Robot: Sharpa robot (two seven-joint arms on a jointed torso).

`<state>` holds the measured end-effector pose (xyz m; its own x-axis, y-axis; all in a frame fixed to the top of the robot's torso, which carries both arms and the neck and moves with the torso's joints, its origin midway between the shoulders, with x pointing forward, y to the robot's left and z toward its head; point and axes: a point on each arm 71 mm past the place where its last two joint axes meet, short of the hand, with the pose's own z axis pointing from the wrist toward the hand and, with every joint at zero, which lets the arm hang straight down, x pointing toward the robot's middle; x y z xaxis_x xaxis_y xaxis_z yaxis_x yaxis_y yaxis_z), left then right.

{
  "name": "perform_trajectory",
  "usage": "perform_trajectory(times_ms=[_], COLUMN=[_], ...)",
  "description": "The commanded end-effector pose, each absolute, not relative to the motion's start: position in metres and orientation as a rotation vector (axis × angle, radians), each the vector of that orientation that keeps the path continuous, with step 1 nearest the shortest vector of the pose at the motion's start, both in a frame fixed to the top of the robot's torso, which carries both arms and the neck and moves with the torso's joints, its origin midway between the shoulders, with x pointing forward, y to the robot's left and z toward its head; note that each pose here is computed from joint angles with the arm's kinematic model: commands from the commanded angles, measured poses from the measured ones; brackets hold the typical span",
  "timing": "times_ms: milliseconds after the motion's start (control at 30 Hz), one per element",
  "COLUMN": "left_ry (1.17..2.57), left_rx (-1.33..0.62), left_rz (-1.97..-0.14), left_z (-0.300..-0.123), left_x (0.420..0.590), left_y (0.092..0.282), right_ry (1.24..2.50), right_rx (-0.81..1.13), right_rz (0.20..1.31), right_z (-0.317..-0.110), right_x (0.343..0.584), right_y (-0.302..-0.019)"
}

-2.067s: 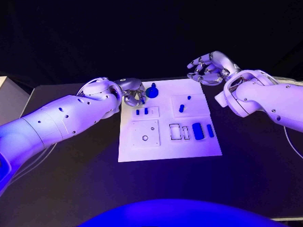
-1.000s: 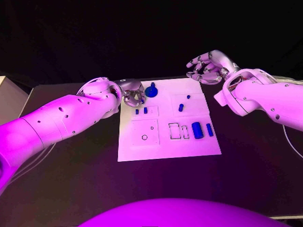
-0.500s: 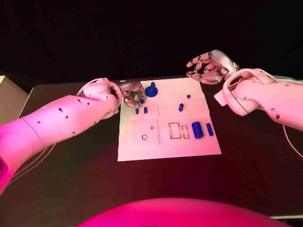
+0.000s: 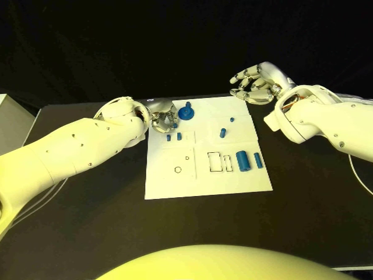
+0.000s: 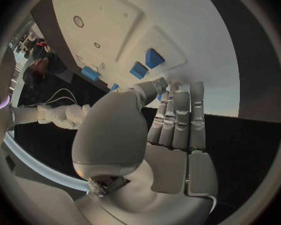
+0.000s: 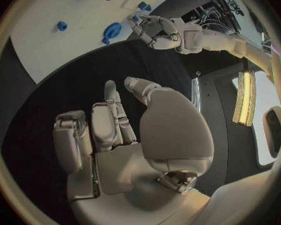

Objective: Assemble the parts on the task board

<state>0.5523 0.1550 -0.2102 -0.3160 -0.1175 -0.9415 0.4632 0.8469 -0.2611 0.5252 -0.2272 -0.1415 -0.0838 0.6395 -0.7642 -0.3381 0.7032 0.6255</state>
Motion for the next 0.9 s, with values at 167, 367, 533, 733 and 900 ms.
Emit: perform_trajectory(times_ms=[167,367,533,733,900], left_ry=[1.795,1.793,1.768,1.71,1.651], left_rx=[0.246,0.232,0.212,0.034,-0.265], left_rz=[-0.565,-0.547,-0.538,-0.652,-0.866], left_z=[-0.21,-0.21,-0.206,-0.191,-0.179], left_x=[0.554,0.555,0.557,0.56,0.559], left_y=[0.16,0.166,0.175,0.195,0.217], right_ry=[1.437,1.457,1.494,1.565,1.635], right_rx=[0.259,0.256,0.229,0.139,0.017], right_rz=[0.831,0.821,0.806,0.754,0.662], right_z=[-0.141,-0.142,-0.145,-0.15,-0.156], right_x=[0.525,0.526,0.528,0.532,0.536], right_y=[-0.228,-0.23,-0.234,-0.241,-0.247])
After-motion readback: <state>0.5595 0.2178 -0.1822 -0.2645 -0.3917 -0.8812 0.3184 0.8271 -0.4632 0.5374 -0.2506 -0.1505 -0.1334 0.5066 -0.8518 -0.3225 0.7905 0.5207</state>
